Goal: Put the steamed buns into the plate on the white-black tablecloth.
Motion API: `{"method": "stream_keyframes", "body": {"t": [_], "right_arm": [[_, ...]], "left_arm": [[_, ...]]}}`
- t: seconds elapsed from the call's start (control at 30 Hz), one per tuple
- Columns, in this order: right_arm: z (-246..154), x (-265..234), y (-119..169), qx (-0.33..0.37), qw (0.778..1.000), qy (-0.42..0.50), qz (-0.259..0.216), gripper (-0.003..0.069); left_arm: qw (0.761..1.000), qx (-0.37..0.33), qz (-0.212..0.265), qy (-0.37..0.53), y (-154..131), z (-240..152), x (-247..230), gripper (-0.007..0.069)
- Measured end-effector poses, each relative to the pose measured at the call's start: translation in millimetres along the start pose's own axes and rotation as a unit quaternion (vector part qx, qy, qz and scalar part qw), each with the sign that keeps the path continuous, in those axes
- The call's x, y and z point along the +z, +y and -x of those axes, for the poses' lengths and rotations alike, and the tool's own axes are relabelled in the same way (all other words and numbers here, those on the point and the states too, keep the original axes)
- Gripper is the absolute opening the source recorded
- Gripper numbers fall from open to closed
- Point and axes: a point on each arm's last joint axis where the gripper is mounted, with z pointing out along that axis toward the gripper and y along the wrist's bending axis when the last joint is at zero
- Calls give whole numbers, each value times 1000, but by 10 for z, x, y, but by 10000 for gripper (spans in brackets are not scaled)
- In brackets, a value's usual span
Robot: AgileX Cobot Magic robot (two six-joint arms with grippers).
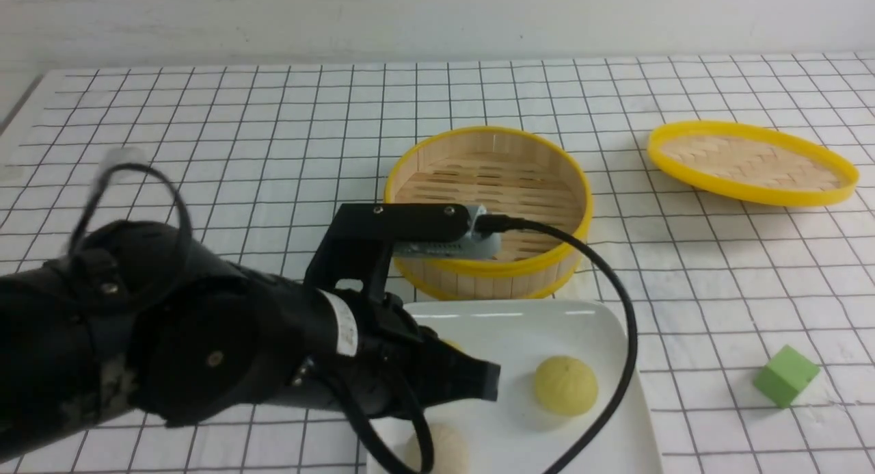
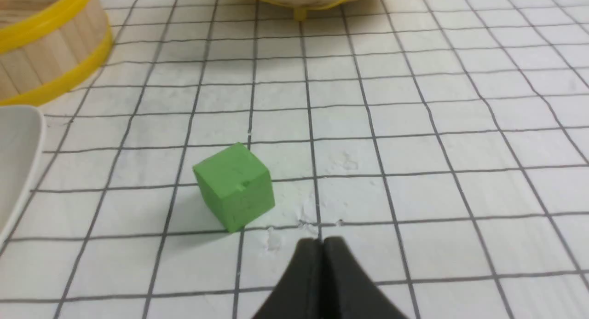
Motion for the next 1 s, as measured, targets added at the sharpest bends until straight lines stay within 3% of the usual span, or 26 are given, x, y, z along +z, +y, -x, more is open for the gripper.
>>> {"method": "stream_keyframes", "body": {"t": [0.13,0.33,0.47,0.7,1.0], "right_arm": [[4,3,0,0,1000,-5,0,6],[5,3,0,-1,1000,-6,0,11],[4,3,-2,-1,1000,-5,-1,15],[4,3,-2,-2,1000,-5,-1,23],[3,3,-2,-2,1000,-5,-2,31]], "left_arm": [[1000,9,-2,-8,8,-28,-226,22],[997,37,-11,-62,64,-137,-951,23],[995,47,-12,-87,237,-463,-1424,23],[982,15,-66,-177,519,-977,-1224,28],[983,26,-52,-175,654,-1169,-995,35]]}}
